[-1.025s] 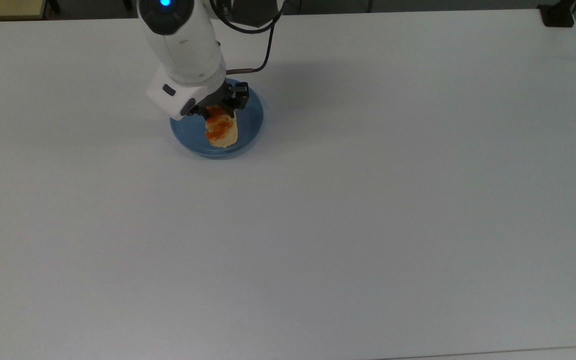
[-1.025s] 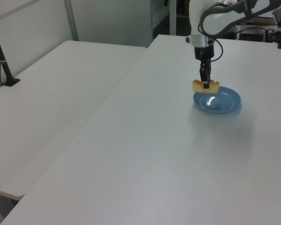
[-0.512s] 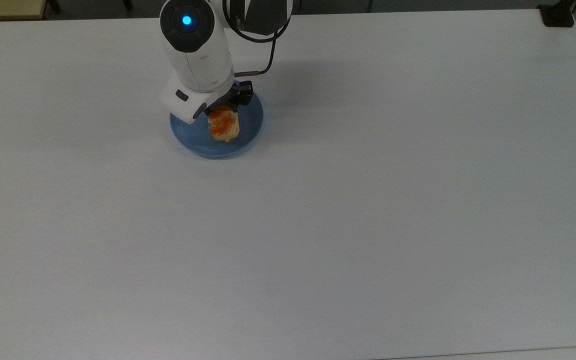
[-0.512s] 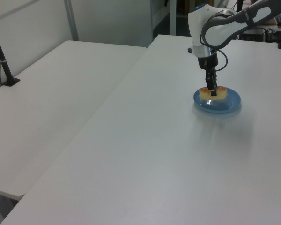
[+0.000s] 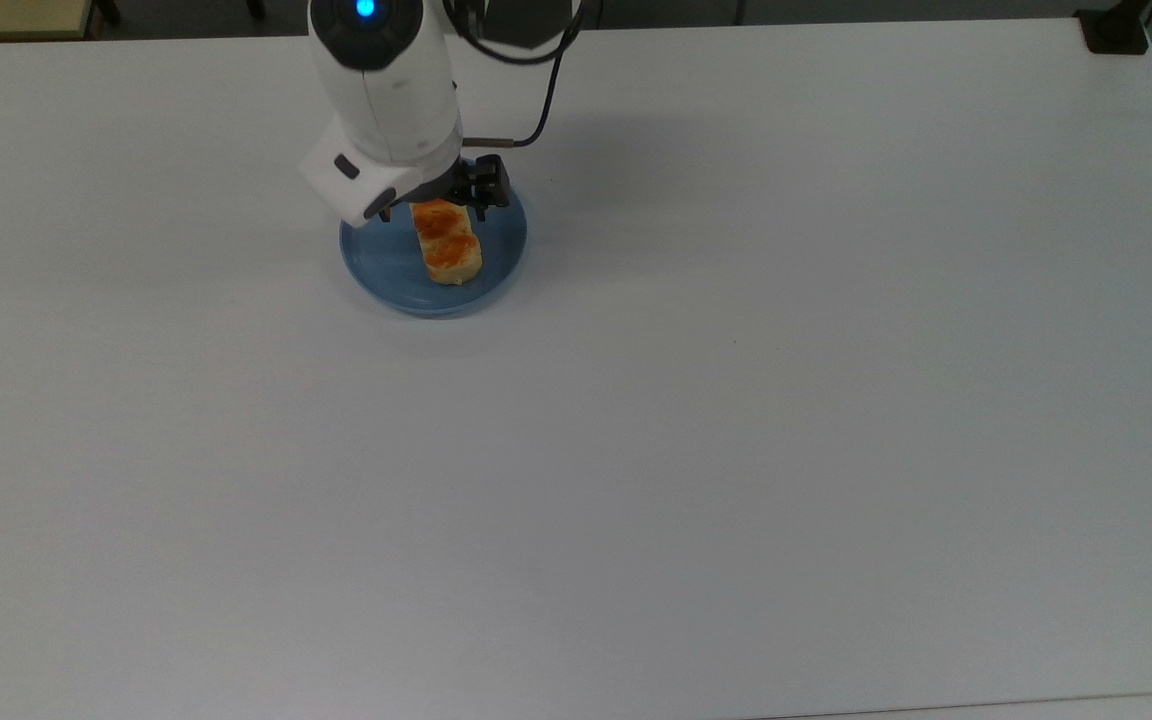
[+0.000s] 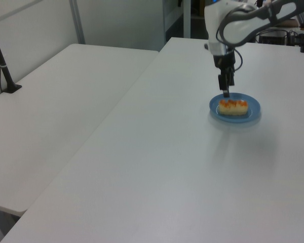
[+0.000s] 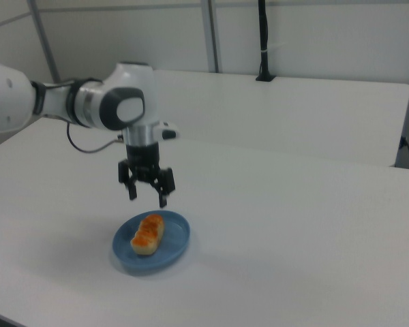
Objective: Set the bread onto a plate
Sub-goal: 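Lower the bread roll onto the plate and open the gripper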
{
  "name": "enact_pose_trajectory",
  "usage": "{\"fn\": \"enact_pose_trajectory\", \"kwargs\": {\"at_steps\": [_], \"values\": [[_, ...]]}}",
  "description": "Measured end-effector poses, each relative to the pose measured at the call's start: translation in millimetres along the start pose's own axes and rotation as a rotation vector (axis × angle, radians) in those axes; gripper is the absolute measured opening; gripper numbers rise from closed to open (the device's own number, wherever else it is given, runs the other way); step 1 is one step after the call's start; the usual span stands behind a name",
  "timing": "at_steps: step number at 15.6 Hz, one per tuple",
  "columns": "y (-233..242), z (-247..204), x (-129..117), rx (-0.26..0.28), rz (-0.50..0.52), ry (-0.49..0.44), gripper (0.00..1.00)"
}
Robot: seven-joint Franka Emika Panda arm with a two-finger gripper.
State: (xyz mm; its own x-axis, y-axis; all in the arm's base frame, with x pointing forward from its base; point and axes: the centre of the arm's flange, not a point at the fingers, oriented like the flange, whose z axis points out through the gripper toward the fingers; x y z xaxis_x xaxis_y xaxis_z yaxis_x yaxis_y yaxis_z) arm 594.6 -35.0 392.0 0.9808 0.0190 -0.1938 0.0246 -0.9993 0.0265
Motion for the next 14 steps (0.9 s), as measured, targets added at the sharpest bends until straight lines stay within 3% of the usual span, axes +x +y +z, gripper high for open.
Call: {"fn": "enact_pose_trajectory", "kwargs": {"at_steps": [3,7,10,14], "values": [[-14,-77,-11,0.006,0.022,0.110,1.00],[-14,-168,-49,0.019,0.027,0.195,1.00],[-15,-199,-68,0.024,0.023,0.227,1.00],[-5,-213,-77,0.027,0.041,0.235,1.00]]}}
